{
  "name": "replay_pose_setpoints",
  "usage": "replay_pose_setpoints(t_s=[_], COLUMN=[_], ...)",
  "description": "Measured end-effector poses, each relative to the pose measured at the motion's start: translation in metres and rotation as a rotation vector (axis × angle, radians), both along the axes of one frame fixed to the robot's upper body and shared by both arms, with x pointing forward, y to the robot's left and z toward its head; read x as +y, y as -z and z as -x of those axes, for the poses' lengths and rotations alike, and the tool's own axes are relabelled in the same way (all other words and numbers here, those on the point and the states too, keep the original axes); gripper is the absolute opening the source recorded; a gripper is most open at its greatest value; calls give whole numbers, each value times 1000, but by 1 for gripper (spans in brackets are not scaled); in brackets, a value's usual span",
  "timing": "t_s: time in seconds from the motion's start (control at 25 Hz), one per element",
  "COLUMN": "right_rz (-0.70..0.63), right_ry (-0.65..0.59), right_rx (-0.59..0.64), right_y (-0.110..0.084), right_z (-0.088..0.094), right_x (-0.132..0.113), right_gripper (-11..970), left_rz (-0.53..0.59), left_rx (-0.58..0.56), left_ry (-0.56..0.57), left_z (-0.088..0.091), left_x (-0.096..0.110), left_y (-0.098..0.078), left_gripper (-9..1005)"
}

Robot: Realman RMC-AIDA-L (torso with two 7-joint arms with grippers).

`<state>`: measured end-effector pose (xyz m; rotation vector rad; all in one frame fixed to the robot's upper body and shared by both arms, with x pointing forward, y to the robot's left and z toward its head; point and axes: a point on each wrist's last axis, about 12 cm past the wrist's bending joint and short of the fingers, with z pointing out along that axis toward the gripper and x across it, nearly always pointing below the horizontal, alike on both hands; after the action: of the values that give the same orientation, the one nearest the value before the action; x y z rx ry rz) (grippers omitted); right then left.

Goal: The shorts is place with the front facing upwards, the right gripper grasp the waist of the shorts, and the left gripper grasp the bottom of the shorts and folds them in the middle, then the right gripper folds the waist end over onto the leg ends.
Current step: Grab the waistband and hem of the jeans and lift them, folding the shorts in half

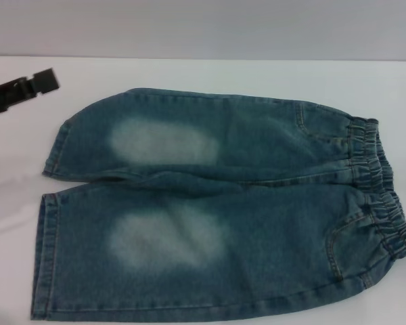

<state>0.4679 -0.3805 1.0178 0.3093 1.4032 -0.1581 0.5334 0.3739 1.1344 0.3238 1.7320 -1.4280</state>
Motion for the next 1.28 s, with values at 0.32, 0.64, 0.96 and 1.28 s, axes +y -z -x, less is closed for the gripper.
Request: replay_pose_setpoints(t_s=[0.32, 0.64, 0.96, 1.28], right_rz=[-3, 8, 25, 78], right_ry=[30, 72, 90, 117], right_rx=[4, 1, 18, 55], right_y=[-1, -3, -4, -2], right_z=[-2, -2, -4, -6], right_x=[-5, -13, -17, -19], right_gripper=[654, 654, 653, 653], left_rz=[-110, -167, -274, -309], left_rx=[270, 409, 599, 708], left_ry=[106, 112, 82, 110], left_z=[2, 5, 22, 41], left_x=[7, 14, 25, 24], left_y=[-2, 1, 18, 33], left_gripper=[777, 777, 777, 777])
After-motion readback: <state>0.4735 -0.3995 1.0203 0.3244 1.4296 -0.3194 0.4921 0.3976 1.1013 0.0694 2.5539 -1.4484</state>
